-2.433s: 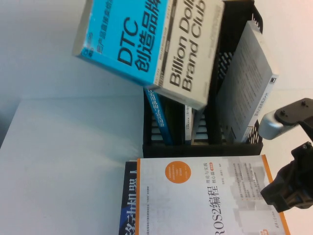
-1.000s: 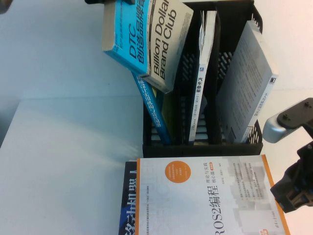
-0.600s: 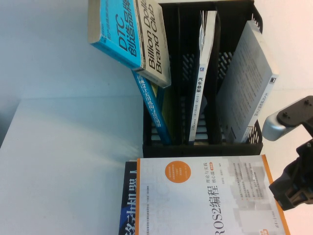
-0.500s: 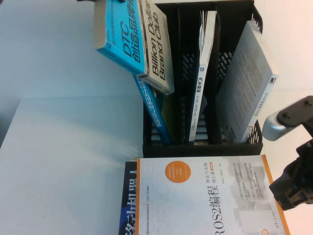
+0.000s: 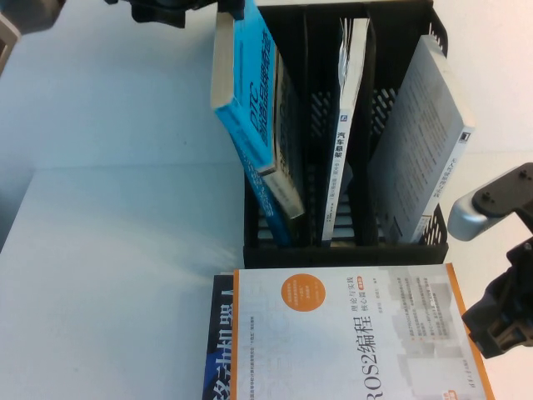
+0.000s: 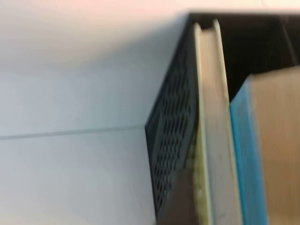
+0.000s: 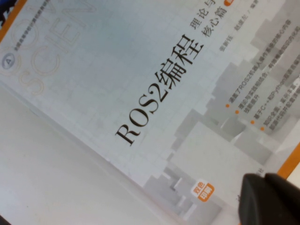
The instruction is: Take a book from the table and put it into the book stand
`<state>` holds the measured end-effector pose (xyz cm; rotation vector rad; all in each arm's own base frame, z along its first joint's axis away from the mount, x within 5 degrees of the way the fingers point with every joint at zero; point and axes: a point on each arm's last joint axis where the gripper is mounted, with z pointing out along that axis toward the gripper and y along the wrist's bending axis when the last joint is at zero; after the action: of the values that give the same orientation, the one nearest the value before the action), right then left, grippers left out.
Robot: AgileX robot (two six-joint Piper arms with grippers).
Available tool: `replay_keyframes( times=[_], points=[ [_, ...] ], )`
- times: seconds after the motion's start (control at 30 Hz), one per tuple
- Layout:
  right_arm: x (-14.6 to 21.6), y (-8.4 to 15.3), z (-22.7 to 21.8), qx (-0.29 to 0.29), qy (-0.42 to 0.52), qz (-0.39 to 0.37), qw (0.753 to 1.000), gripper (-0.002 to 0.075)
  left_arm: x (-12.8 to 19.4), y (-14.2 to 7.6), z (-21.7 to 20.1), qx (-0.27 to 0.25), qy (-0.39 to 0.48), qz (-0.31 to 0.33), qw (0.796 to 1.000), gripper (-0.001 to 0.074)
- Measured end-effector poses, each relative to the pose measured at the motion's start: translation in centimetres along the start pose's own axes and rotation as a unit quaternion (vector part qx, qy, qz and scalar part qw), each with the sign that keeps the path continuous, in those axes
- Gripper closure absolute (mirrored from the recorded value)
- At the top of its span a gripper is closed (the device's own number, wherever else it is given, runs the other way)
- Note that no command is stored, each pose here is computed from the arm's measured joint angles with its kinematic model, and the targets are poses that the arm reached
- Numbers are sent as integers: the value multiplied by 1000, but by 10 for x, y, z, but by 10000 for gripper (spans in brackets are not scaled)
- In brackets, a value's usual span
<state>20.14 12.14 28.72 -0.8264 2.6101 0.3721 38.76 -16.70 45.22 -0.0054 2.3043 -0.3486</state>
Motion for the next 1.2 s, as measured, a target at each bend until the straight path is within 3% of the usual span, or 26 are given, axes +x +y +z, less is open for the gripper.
replay_keyframes(
  times=[0.07, 0.17, 0.27, 0.4, 0.53, 0.7, 0.83, 0.97, 1.07, 1.2],
  points=[
    [0, 0, 0, 2, 0, -1, 1000, 729, -2, 1, -4, -2, -9, -2, 1000, 180],
    [0, 0, 0, 2, 1, -2, 1000, 729, -3, 2, -11, -6, -11, -1, 1000, 205],
    [0, -1, 0, 3, 0, -2, 1000, 729, -3, 4, -24, -9, -10, 6, 1000, 330],
    [-1, -1, 0, 4, -6, -2, 1000, 729, -4, 6, -47, 0, -15, 39, 999, 595],
    [-2, -2, -4, 15, -24, -5, 1000, 729, -5, 1, -70, 35, -25, 65, 997, 708],
    [-3, 2, -30, 32, -103, -30, 994, 729, -2, -7, -106, 99, -39, 81, 991, 732],
    [-3, 18, -30, -46, -113, -115, 986, 729, 7, -6, -125, 118, -32, 92, 988, 734],
    [-12, 28, -11, -134, -106, -136, 976, 729, 27, 10, -134, 74, -7, 105, 992, 734],
    [-22, 29, 2, -162, -123, -127, 971, 729, 58, 29, -128, 24, 33, 113, 993, 734],
    [-38, 31, 19, -204, -164, -93, 961, 729, 107, 52, -130, 11, 26, 95, 995, 735]
  ],
)
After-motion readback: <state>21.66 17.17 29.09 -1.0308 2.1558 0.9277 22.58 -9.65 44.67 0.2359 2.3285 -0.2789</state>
